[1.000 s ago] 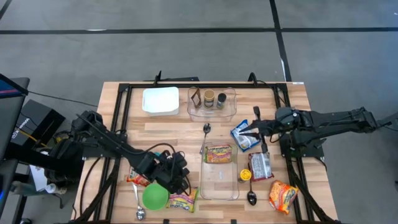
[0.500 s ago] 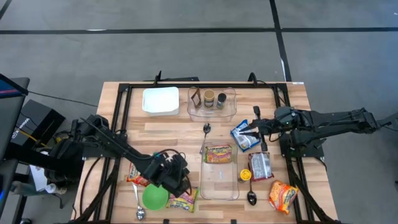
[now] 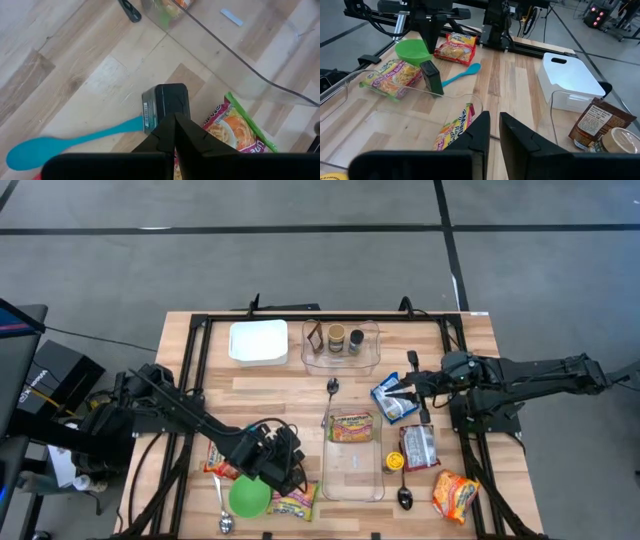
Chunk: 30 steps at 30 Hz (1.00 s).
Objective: Pick & Place Food Item
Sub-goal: Put the black seasoning can into the top transparent bin
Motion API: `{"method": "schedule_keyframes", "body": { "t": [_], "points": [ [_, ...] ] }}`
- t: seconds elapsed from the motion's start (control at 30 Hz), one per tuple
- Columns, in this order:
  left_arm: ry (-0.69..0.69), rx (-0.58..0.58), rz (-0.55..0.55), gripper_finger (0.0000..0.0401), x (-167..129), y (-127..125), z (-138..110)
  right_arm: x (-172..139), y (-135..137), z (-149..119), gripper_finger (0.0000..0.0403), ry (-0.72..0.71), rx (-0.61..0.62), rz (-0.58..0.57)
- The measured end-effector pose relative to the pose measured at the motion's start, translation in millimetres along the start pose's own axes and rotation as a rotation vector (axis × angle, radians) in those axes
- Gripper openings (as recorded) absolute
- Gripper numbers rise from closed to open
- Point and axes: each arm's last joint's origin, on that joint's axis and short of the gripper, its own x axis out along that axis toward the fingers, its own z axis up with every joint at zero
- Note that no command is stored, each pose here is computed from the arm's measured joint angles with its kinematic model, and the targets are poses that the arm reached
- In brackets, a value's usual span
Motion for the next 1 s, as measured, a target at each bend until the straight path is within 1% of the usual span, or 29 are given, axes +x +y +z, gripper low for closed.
{"method": "schedule_keyframes", "body": {
  "t": [0.37,0.57,0.67,0.8,1.0],
  "points": [
    [0.002,-0.002,0.000,0.0000,0.4,0.3,0.8,0.0,0.2,-0.7,0.0035,0.007,-0.002,0.003],
    [0.002,0.000,0.000,0.0000,0.4,0.3,0.8,0.0,0.6,-2.6,0.0035,0.026,0.033,0.008],
    [0.003,0.057,-0.001,0.0007,0.4,0.3,0.8,0.0,0.6,-2.6,0.0035,0.027,0.042,0.008],
    [0.001,0.112,-0.005,0.0039,0.4,-0.1,1.0,0.0,0.6,-2.6,0.0035,0.027,0.042,0.007],
    [-0.014,0.164,-0.034,0.0120,0.5,-3.2,2.4,0.0,0.6,-2.6,0.0035,0.026,0.043,0.007]
  ]
}}
